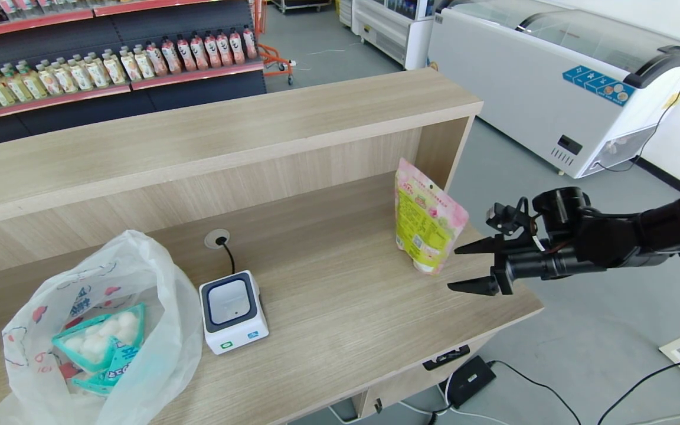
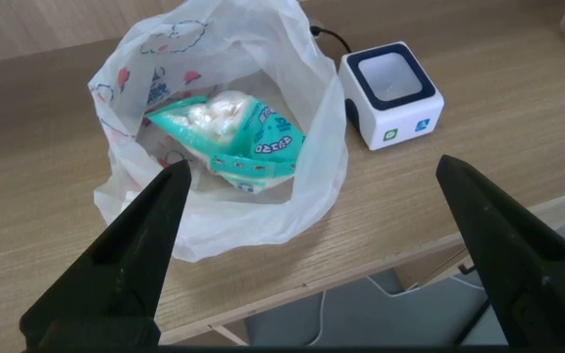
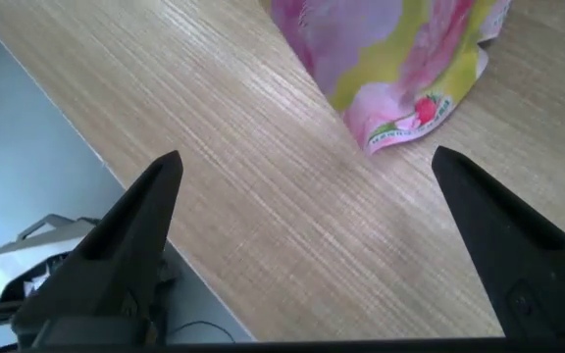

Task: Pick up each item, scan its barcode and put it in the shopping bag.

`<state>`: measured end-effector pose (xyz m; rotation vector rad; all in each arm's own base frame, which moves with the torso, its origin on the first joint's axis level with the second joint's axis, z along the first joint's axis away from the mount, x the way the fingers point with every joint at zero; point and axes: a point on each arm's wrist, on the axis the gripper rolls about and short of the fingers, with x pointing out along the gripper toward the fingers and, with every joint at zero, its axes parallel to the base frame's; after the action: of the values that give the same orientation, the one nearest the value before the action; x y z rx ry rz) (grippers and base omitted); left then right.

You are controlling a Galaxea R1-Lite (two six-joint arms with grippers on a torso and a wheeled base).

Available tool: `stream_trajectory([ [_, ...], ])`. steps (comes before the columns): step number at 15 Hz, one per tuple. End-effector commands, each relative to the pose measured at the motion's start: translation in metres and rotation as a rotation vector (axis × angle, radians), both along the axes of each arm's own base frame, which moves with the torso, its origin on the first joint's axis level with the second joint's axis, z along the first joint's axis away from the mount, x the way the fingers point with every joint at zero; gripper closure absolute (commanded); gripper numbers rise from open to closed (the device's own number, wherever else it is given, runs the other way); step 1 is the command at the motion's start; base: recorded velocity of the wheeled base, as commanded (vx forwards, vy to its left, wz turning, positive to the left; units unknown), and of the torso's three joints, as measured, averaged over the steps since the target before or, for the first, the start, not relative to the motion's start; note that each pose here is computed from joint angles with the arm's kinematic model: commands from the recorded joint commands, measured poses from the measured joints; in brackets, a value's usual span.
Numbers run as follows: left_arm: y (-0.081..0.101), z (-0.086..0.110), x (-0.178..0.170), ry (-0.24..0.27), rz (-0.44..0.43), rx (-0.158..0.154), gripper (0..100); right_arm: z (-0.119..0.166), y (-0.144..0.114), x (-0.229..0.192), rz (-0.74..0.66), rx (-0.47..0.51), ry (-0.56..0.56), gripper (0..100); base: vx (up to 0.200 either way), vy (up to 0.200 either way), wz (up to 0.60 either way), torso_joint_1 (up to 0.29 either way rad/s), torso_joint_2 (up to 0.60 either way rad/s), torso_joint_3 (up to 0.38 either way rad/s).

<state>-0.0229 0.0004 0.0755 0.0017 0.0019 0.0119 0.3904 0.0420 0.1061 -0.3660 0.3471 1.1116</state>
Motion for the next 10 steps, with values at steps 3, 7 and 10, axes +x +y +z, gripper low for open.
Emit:
stream_trajectory([
  [3,0.000,0.000,0.000,0.000,0.000,0.000,0,-0.025,0.014,0.033,0.026,-0.005,-0.009,0,0.000,0.000,0.00,0.000,0.00,0.000],
  [7,0.000,0.000,0.000,0.000,0.000,0.000,0,-0.033,0.017,0.053,0.022,-0.004,-0.087,0,0.000,0.000,0.00,0.000,0.00,0.000],
  [10,0.000,0.000,0.000,0.000,0.000,0.000,0,-0.032,0.018,0.061,0.019,0.000,-0.151,0,0.000,0.000,0.00,0.000,0.00,0.000],
])
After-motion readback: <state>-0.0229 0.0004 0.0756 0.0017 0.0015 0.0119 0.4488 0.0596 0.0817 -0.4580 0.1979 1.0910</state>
